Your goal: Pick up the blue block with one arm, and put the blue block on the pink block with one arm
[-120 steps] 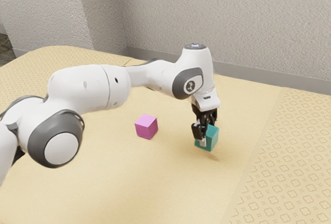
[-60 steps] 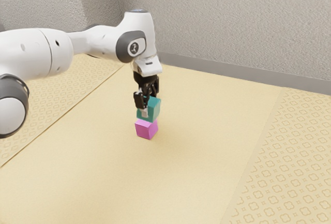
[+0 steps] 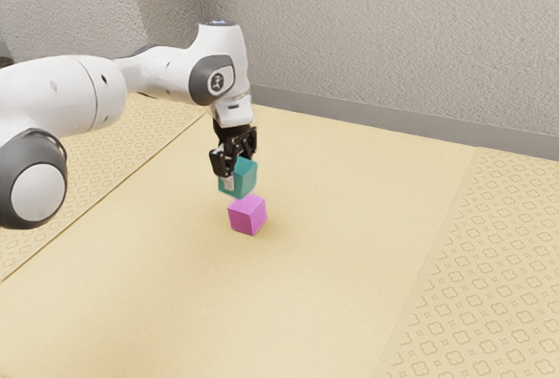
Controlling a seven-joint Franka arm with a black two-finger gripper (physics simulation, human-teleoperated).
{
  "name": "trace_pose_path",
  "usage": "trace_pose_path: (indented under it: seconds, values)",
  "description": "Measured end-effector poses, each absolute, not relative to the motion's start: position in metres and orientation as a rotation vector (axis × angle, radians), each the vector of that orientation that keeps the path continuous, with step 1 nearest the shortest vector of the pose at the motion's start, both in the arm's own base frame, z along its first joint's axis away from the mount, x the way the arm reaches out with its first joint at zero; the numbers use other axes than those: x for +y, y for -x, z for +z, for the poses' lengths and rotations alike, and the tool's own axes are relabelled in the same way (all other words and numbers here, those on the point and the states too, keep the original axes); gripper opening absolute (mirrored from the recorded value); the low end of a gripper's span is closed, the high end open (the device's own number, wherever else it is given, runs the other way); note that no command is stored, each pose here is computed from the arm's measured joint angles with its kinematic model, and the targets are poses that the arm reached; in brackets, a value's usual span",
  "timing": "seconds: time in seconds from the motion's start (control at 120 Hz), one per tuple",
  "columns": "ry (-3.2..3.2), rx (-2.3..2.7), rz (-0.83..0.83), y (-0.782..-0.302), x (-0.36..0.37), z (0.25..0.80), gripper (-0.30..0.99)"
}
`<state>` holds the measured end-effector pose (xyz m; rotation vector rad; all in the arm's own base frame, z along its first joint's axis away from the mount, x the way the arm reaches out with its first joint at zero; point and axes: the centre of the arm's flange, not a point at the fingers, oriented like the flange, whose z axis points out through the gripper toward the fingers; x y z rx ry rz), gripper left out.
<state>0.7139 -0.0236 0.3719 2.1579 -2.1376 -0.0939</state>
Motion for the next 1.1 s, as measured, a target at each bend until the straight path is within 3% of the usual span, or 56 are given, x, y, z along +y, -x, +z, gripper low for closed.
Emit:
trace_pose_path:
  seconds: [0.617, 1.1]
  values:
    - [-2.066, -2.185, 0.079, -0.734, -0.002, 0.332, 0.4]
    - [-2.005, -2.204, 0.099, -0.727, 0.001, 0.327, 0.4]
